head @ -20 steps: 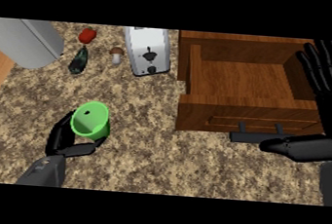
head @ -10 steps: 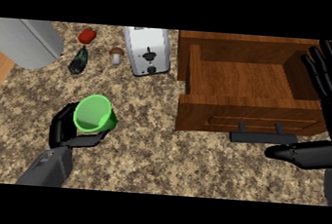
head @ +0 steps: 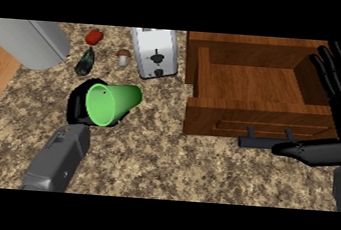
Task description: Pick up the cup, place it into the drawer and close the drawer
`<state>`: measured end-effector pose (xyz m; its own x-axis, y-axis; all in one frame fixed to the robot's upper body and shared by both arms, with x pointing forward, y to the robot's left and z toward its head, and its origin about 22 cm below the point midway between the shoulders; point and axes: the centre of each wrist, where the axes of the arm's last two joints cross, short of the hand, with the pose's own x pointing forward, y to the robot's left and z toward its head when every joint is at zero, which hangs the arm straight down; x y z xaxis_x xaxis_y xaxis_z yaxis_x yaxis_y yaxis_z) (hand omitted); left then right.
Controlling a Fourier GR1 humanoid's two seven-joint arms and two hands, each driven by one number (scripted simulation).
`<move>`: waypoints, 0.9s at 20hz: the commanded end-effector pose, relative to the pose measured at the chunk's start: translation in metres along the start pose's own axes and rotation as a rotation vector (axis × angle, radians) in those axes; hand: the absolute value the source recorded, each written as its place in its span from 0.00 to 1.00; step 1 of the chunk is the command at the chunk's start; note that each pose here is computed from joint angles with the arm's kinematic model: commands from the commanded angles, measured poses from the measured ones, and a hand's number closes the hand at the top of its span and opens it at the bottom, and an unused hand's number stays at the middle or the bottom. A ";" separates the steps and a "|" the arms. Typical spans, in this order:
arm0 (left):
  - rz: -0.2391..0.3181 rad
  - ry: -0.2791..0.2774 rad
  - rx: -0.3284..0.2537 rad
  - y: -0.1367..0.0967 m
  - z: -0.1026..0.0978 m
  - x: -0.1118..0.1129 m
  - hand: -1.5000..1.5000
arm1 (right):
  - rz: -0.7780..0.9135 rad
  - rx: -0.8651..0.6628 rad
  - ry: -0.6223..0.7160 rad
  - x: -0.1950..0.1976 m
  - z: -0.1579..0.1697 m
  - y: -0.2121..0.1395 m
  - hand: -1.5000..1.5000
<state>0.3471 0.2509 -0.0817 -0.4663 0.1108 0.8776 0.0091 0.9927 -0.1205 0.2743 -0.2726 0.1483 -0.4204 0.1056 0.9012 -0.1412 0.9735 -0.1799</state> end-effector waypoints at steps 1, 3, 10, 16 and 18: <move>0.056 -0.102 -0.081 -0.011 -0.030 0.016 1.00 | 0.003 -0.008 0.015 0.018 0.015 -0.007 0.00; 0.058 -0.116 -0.131 -0.060 -0.073 0.034 1.00 | 0.012 -0.010 0.017 0.002 0.006 -0.011 0.00; 0.073 -0.120 -0.233 -0.122 -0.129 0.095 1.00 | 0.019 -0.020 0.003 -0.002 0.011 -0.002 0.00; 0.014 -0.096 -0.283 -0.192 -0.165 0.146 1.00 | 0.018 -0.017 0.000 -0.012 0.015 0.002 0.00; -0.010 -0.083 -0.264 -0.200 -0.185 0.163 1.00 | 0.025 -0.025 -0.005 -0.008 0.005 -0.007 0.00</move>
<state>0.4295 0.1032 0.1318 -0.5482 0.1358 0.8253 0.2363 0.9717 -0.0030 0.2705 -0.2755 0.1406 -0.4160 0.1216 0.9012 -0.1171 0.9756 -0.1857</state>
